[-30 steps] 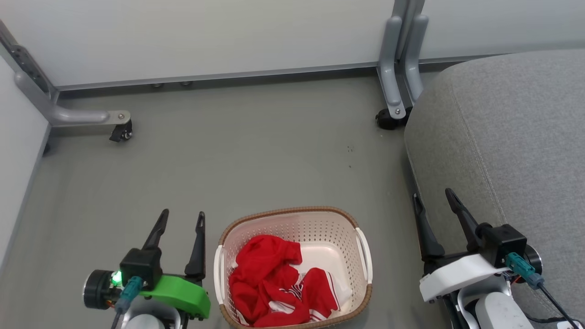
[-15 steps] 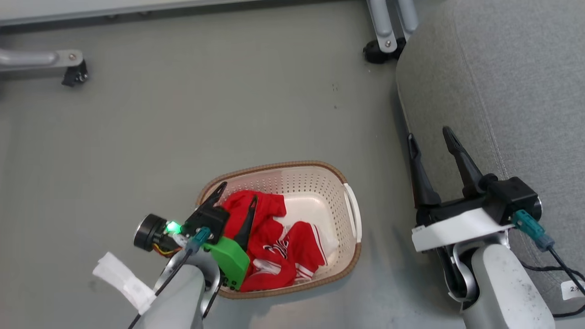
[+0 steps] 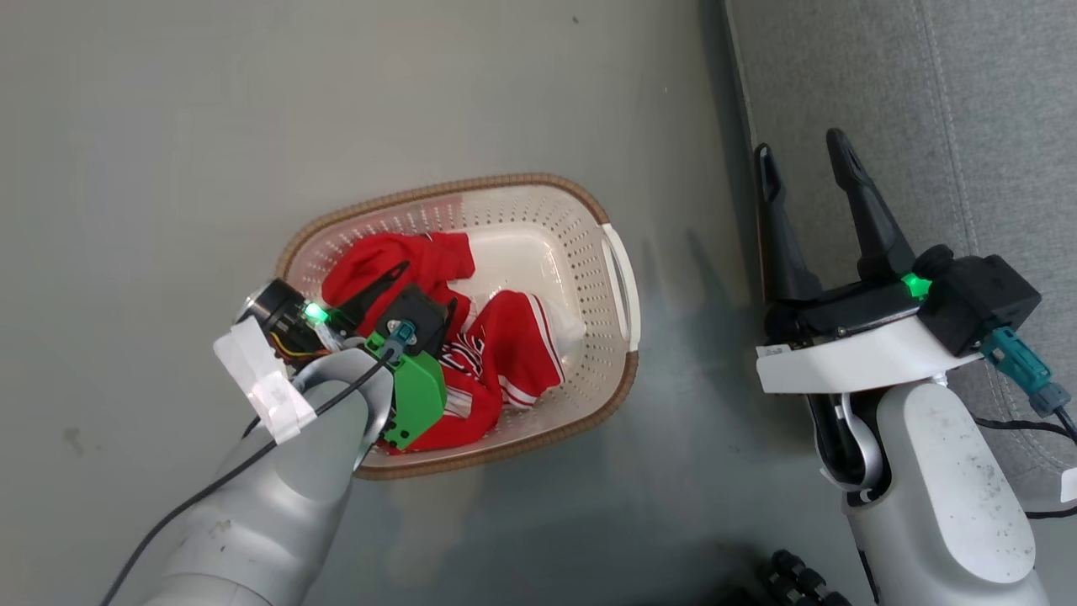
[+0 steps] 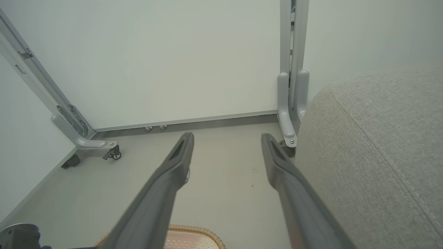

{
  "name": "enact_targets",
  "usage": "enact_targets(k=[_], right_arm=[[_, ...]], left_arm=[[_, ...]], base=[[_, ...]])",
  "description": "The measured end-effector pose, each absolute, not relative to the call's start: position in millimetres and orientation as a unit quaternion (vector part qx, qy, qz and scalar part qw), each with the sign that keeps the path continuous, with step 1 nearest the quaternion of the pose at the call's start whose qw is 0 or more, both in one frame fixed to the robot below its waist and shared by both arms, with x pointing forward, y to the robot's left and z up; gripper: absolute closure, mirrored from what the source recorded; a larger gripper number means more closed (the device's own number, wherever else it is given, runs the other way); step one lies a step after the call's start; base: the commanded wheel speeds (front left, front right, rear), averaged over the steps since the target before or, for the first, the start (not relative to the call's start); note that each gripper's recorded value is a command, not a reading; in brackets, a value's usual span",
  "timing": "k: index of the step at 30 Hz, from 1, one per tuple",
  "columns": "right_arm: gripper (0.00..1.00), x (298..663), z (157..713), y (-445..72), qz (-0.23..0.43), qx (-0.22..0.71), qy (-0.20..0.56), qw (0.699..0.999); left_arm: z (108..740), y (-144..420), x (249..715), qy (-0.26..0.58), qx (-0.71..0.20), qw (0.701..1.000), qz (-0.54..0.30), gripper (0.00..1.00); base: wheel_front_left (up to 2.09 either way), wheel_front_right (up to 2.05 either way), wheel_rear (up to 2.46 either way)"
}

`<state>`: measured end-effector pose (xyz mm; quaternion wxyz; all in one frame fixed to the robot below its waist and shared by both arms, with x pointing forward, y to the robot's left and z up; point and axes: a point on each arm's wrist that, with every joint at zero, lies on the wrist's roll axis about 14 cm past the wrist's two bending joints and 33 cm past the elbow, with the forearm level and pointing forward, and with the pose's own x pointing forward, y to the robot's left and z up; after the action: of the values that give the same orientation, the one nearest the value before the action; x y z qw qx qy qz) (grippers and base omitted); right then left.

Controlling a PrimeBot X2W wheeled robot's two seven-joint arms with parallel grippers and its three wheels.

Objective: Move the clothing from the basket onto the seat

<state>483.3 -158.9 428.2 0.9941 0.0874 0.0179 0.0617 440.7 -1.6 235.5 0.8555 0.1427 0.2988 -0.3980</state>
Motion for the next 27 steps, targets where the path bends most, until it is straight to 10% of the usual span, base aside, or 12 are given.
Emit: enact_targets(k=[27], right_arm=[[0.00, 481.8, 322.4, -185.8, 0.016, 0.111, 0.131, 0.985]], left_arm=[[77.0, 24.0, 425.6, 0.453, 0.248, 0.741, -0.429, 0.00]], base=[[0.00, 0.00, 0.00]])
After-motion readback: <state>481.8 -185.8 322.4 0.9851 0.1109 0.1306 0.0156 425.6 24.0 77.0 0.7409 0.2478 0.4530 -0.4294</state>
